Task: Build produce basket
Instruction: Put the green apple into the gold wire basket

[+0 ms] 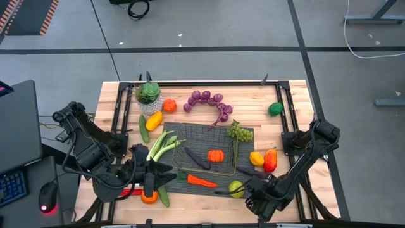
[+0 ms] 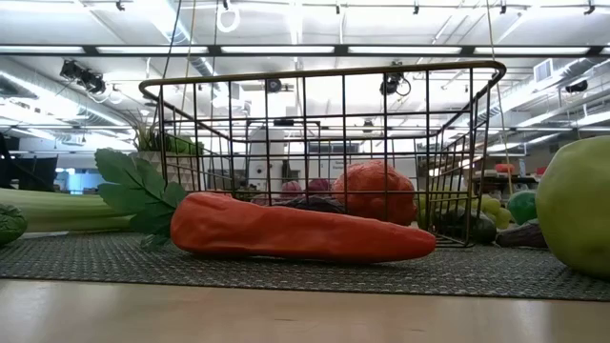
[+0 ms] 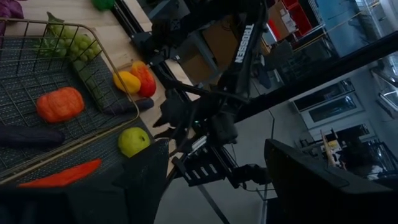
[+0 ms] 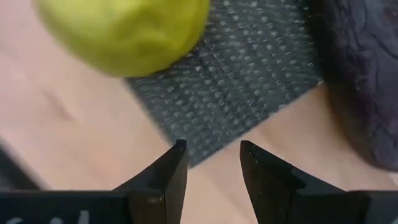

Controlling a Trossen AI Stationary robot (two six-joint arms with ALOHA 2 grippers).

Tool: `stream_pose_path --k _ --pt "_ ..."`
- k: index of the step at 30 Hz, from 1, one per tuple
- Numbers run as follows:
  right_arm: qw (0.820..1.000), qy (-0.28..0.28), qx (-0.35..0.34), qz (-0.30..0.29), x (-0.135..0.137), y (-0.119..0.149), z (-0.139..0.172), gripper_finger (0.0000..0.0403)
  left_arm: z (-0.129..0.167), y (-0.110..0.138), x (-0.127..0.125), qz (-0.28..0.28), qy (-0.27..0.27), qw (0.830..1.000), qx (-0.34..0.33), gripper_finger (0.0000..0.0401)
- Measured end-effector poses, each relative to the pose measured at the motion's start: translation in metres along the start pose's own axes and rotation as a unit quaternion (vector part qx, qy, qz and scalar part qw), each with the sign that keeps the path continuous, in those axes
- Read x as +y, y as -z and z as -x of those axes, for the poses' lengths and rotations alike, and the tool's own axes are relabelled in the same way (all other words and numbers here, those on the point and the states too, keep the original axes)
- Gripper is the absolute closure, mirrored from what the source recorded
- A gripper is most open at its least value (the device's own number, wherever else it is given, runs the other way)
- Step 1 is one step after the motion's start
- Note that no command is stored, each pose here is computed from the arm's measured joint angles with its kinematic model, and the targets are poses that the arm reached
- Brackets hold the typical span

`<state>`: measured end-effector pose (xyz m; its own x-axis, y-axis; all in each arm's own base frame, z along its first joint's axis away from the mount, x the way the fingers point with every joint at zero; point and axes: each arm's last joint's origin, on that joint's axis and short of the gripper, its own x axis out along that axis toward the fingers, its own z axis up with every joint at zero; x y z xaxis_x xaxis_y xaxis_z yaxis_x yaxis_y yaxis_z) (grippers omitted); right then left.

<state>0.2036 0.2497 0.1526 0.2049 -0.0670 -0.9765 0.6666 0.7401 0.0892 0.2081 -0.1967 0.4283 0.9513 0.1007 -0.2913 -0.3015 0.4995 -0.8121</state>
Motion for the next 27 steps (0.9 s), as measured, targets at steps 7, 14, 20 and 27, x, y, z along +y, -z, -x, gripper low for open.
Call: stream_pose_path --k 7,14,20,27 --pt "0.999 0.027 -0.023 0.013 0.002 0.003 -0.022 0.0249 0.000 0.000 -0.001 0.020 0.002 1.000 0.000 0.0131" --pt "0.998 0.045 -0.030 0.039 0.001 0.000 -0.028 0.0249 0.000 0.000 -0.001 0.028 0.004 1.000 0.009 0.0131" --pt "0.994 0.082 -0.046 0.058 -0.007 -0.008 -0.030 0.0249 0.000 0.000 -0.001 0.035 0.004 0.999 0.009 0.0131" --pt "0.995 0.079 -0.031 0.059 -0.008 -0.010 -0.030 0.0249 0.000 0.001 -0.002 0.040 0.010 0.999 0.015 0.0131"
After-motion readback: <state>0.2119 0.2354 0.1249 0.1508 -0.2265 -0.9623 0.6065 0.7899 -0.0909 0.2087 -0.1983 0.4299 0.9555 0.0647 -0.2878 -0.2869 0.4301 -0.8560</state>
